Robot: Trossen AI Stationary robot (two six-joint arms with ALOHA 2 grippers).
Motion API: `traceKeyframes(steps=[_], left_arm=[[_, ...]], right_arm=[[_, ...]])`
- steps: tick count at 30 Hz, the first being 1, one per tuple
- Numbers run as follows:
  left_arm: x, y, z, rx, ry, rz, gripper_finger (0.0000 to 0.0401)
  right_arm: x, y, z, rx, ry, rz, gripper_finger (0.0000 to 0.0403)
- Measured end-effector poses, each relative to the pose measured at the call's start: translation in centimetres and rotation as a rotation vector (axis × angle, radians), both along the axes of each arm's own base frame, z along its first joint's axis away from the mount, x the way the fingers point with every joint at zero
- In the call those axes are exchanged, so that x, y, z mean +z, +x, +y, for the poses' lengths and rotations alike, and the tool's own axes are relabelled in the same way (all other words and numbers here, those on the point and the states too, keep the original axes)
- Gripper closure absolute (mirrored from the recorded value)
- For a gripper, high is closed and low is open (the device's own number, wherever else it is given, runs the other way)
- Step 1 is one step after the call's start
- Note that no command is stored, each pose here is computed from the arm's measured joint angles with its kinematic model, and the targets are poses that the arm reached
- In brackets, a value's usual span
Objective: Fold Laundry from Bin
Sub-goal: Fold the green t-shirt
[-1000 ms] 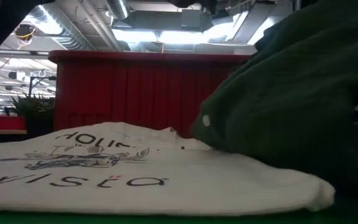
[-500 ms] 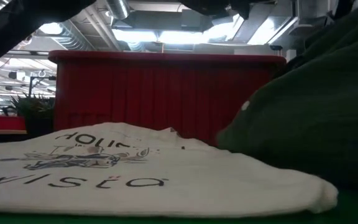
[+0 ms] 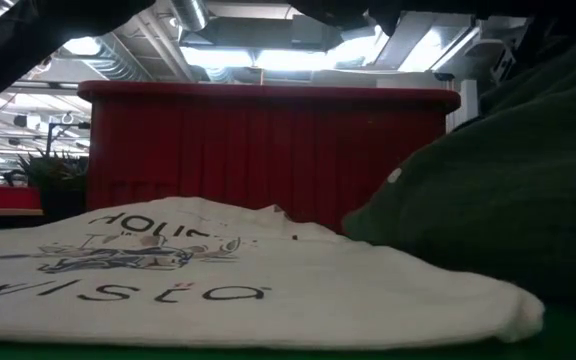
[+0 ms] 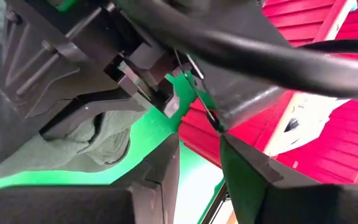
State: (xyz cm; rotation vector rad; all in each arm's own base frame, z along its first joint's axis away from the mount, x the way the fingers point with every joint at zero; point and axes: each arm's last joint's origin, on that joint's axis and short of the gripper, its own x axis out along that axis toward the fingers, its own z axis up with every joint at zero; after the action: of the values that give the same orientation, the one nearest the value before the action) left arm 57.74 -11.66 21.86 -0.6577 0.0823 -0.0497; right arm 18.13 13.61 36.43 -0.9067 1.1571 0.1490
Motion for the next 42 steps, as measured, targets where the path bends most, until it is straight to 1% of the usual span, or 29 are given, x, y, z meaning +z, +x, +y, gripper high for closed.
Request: traceKeyframes(steps=[3, 7, 17, 20, 22, 26, 31, 37, 42], left_arm=[[0.02, -0.05, -0.18, 0.025, 0.012, -0.002, 0.039], [0.05, -0.08, -0.32, 0.032, 0.051, -0.008, 0.0366], [0.17, -0.13, -0.54, 0.027, 0.077, -0.021, 0.0264], [0.17, -0.13, -0.54, 0.026, 0.08, -0.021, 0.0242], [0.18, -0.12, -0.52, 0.025, 0.109, -0.023, 0.0233], [0.22, -0.13, -0.47, 0.022, 0.186, -0.028, 0.0229], [-0.03, -0.15, -0.46, 0.018, 0.26, -0.004, 0.0239], [0.0, -0.42, -0.51, -0.036, 0.393, 0.051, 0.0252], [0.43, -0.64, -0.65, -0.051, 0.411, 0.063, 0.0258]], right_arm=[[-0.01, 0.01, 0.01, 0.0, 0.0, 0.001, 0.0288], [-0.01, 0.01, 0.01, 0.0, 0.0, 0.001, 0.0288], [-0.01, 0.0, 0.01, 0.006, -0.001, 0.005, 0.0288], [-0.01, 0.0, 0.01, 0.006, -0.001, 0.005, 0.0288], [-0.01, 0.0, 0.01, 0.006, 0.0, 0.005, 0.0288], [-0.05, -0.03, 0.06, 0.009, 0.017, 0.019, 0.0288], [-0.1, -0.08, 0.13, 0.013, 0.043, 0.041, 0.0288], [-0.17, -0.17, 0.25, 0.021, 0.087, 0.08, 0.0288], [-0.2, -0.2, 0.3, 0.023, 0.099, 0.09, 0.0288]])
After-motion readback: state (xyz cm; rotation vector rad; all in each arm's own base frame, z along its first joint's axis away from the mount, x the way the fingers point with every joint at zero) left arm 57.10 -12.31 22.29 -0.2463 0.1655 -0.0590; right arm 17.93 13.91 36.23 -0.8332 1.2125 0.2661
